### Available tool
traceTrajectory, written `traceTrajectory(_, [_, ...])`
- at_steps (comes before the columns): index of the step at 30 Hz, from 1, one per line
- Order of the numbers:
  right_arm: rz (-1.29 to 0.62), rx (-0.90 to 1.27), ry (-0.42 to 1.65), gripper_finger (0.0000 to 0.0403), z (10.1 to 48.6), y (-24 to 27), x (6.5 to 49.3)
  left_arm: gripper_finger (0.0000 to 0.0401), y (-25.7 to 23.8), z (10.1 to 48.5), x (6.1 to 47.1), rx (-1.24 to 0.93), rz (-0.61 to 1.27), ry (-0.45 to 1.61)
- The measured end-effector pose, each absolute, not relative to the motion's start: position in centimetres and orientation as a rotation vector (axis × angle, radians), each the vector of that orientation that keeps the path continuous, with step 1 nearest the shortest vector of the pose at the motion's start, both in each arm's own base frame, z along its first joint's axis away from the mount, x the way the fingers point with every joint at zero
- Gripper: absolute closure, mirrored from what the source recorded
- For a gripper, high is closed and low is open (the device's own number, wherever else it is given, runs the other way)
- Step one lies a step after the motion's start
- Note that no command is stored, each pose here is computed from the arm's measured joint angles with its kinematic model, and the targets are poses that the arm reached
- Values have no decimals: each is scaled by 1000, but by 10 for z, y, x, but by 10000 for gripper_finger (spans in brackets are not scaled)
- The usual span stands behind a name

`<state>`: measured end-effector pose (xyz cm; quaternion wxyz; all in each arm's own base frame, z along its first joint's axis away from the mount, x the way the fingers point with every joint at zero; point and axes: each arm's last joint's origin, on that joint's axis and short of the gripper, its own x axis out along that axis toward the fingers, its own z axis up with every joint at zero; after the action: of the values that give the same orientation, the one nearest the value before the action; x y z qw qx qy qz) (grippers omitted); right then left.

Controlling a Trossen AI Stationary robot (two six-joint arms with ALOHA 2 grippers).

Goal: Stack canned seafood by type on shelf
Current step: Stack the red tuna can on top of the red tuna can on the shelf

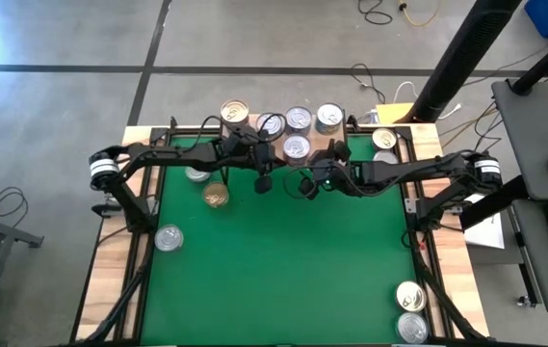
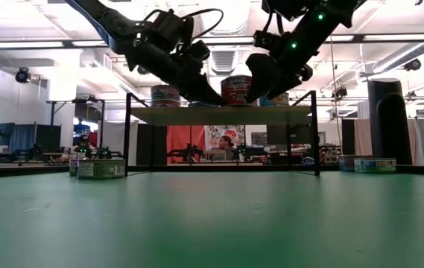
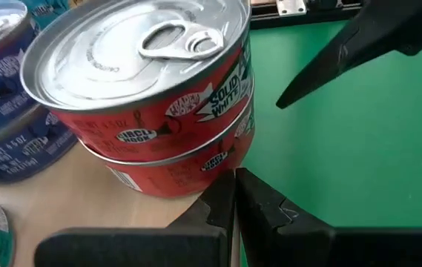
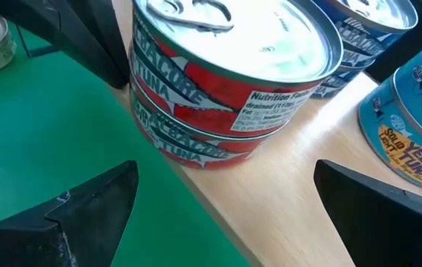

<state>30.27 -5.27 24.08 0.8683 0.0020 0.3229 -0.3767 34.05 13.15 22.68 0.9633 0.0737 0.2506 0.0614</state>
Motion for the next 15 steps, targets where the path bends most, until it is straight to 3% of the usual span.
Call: traceTrajectory(15, [-793, 6, 690, 3, 237, -54, 304, 401, 130, 230, 340, 137, 139, 499])
